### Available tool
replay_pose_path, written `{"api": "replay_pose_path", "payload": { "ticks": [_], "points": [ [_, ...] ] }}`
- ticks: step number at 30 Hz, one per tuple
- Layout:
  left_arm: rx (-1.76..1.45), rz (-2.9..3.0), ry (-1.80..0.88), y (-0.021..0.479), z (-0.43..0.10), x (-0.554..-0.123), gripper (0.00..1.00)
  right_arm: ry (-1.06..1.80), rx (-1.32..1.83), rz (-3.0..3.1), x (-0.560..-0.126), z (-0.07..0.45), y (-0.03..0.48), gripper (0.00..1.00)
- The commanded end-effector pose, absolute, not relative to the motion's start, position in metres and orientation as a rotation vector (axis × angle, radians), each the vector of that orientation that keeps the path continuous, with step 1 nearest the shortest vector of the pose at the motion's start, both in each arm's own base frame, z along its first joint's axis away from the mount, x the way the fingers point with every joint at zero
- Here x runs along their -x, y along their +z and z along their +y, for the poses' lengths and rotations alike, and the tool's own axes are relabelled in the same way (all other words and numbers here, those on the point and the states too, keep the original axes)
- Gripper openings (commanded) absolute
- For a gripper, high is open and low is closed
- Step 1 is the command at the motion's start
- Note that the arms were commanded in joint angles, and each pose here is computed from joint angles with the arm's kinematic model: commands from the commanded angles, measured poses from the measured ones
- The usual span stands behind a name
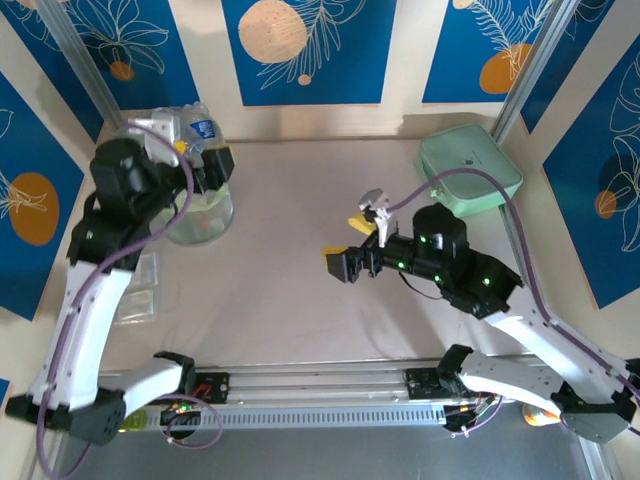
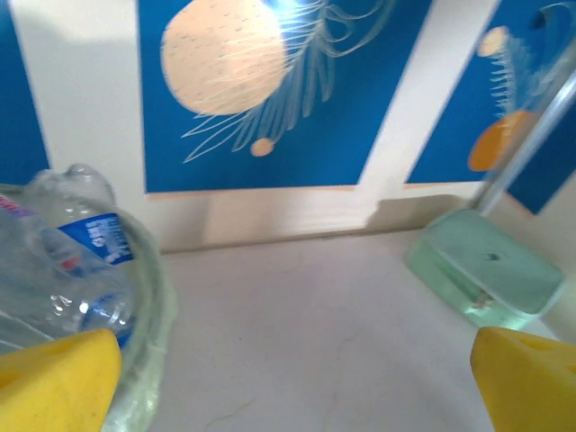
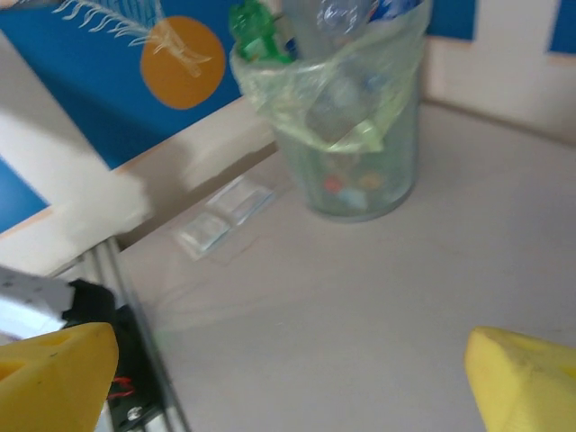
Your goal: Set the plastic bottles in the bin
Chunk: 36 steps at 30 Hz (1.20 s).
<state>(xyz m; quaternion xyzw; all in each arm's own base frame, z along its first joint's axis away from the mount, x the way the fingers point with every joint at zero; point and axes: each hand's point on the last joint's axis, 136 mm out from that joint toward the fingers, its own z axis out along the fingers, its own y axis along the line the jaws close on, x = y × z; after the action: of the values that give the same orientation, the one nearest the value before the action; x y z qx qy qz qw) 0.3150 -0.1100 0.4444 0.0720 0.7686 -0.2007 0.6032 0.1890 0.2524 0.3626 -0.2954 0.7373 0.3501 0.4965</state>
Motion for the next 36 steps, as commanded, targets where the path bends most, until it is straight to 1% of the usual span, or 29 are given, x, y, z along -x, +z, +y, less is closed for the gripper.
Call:
{"api": "replay_pose_path", "payload": {
  "ticks": [1,4,8,10,13,15,19,23,25,28,31,36],
  "points": [
    [-0.242,1.716,-0.496,0.431,-0.117,-0.299,0.99,0.618,0.627,1.740,-0.205,0.217,0.351,0.99],
    [-0.147,1.715,-0.438,0.402,-0.097,-0.284,0.99,0.527,0.655,1.619,-0.203,0.202,0.334,0.99],
    [0.185,1.744,-0.176,0.341,-0.031,-0.276,0.99,0.378,0.673,1.507,-0.205,0.181,0.293,0.99],
    [0.174,1.751,-0.065,0.317,-0.018,-0.271,0.99,0.304,0.602,1.491,-0.213,0.164,0.276,0.99],
    [0.142,1.778,0.056,0.276,-0.008,-0.271,0.99,0.227,0.465,1.471,-0.225,0.135,0.261,0.99],
    [0.113,1.775,0.084,0.254,-0.009,-0.278,0.99,0.233,0.377,1.490,-0.234,0.121,0.248,0.99],
    [-0.177,1.761,0.007,0.207,-0.048,-0.289,0.99,0.270,0.254,1.603,-0.252,0.105,0.210,0.99],
    [-0.059,1.705,0.117,0.166,-0.023,-0.288,0.99,0.122,0.252,1.648,-0.270,0.084,0.182,0.99],
    [-0.015,1.740,0.181,0.152,-0.009,-0.290,0.99,0.099,0.155,1.742,-0.283,0.062,0.165,0.99],
    [-0.028,1.781,0.223,0.138,-0.005,-0.299,0.99,0.089,0.046,1.868,-0.296,0.038,0.138,0.99],
    [0.016,1.786,0.274,0.135,0.005,-0.312,0.99,0.118,-0.032,1.895,-0.309,0.025,0.129,0.99],
    [0.077,1.712,0.206,0.137,0.011,-0.341,0.99,0.156,-0.052,1.902,-0.336,0.020,0.126,0.99]
  ]
}}
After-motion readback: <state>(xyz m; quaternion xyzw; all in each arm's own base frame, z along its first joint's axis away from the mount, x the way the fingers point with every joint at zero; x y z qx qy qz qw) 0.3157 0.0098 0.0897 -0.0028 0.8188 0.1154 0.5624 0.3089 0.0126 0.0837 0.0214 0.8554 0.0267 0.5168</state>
